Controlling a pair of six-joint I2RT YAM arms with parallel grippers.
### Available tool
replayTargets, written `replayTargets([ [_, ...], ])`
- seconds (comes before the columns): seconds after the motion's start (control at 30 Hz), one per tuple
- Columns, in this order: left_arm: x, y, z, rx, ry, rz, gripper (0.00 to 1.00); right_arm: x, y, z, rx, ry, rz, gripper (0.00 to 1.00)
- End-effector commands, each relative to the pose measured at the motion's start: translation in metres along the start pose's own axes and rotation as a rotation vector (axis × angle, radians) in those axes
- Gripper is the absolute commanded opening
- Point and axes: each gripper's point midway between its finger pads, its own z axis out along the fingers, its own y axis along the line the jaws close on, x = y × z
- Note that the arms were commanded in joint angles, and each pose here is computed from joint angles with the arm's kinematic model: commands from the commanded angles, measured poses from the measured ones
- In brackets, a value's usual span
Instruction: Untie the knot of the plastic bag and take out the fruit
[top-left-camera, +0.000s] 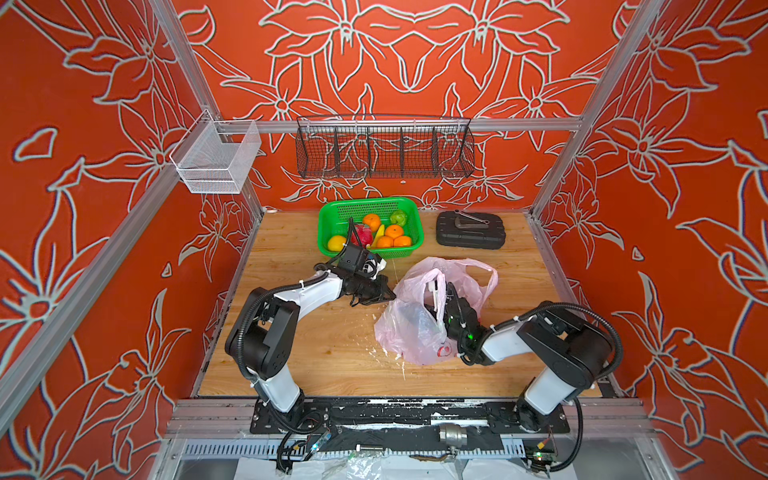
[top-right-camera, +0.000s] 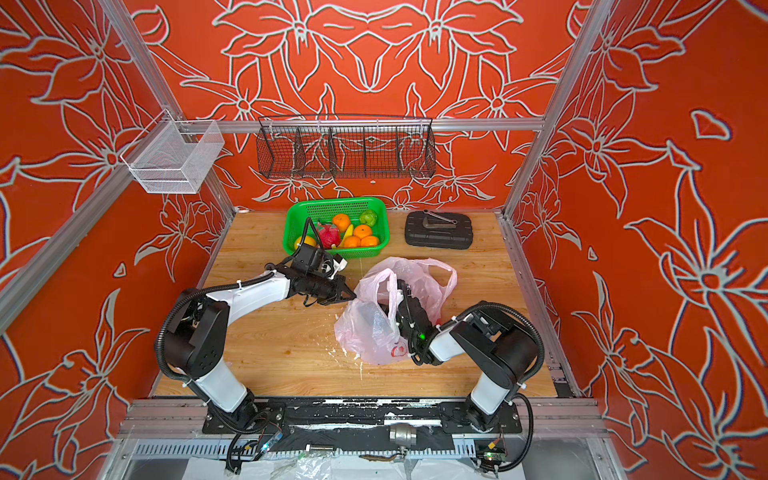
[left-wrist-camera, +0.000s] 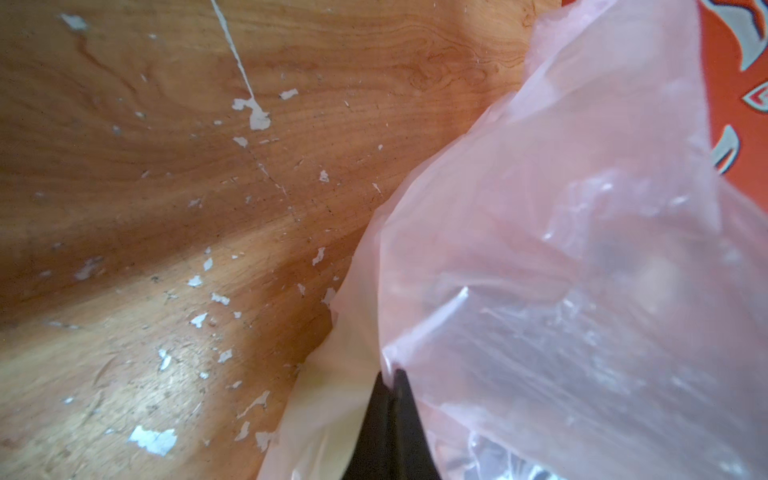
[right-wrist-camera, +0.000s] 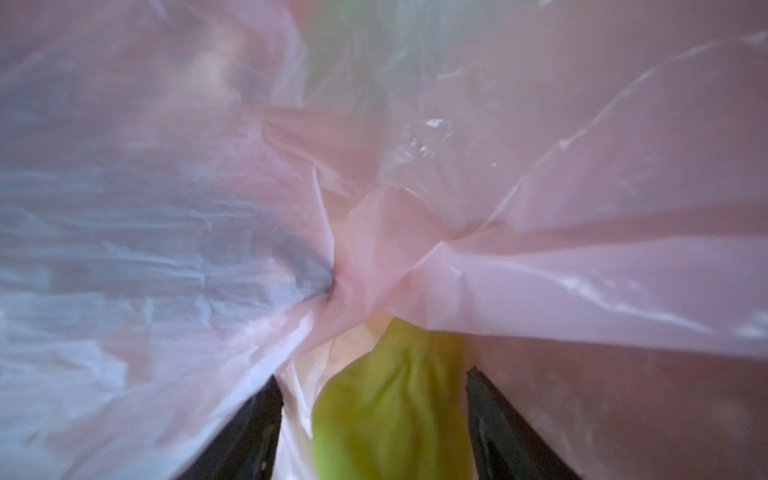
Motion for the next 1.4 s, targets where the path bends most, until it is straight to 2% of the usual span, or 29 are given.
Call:
replayTargets([
  [0.0,0.010,0.002,0.005,0.022,0.049,0.031,0.00,-0.014,0.001,-0.004,-0.016,-0.056,0.031,0.71],
  [0.1,0.011,0.006,0.006,0.007,0.048,0.032,0.00,-0.012,0.000,-0.003,-0.013,-0.040,0.027,0.69],
  [0.27,-0.001,0.004,0.013,0.038,0.013,0.015,0.00,0.016,0.004,0.015,-0.024,0.126,0.032,0.73],
  [0.4,-0.009,0.013,0.018,0.001,-0.014,-0.010,0.00,0.021,-0.012,0.015,0.009,0.105,0.046,0.74],
  [0.47,-0.013,0.015,0.020,0.000,-0.033,-0.019,0.00,0.026,-0.018,0.021,0.046,0.144,0.051,0.74],
  [0.63,-0.030,0.014,0.021,-0.004,-0.098,-0.038,0.00,0.032,-0.009,0.035,-0.003,0.203,0.057,0.71],
  [0.77,-0.044,0.010,0.015,-0.012,-0.166,-0.021,0.00,0.030,-0.002,0.033,-0.037,0.195,0.040,0.80],
  [0.97,-0.060,-0.014,0.011,0.066,-0.202,0.002,0.00,0.036,0.001,0.045,-0.022,0.267,0.014,0.83],
  [1.1,-0.057,-0.018,0.012,0.074,-0.187,0.005,0.00,0.034,-0.011,0.049,0.009,0.226,0.050,0.73],
  [1.37,-0.041,-0.001,0.006,-0.012,-0.163,0.014,0.00,0.019,-0.021,0.035,0.025,0.104,0.093,0.42],
])
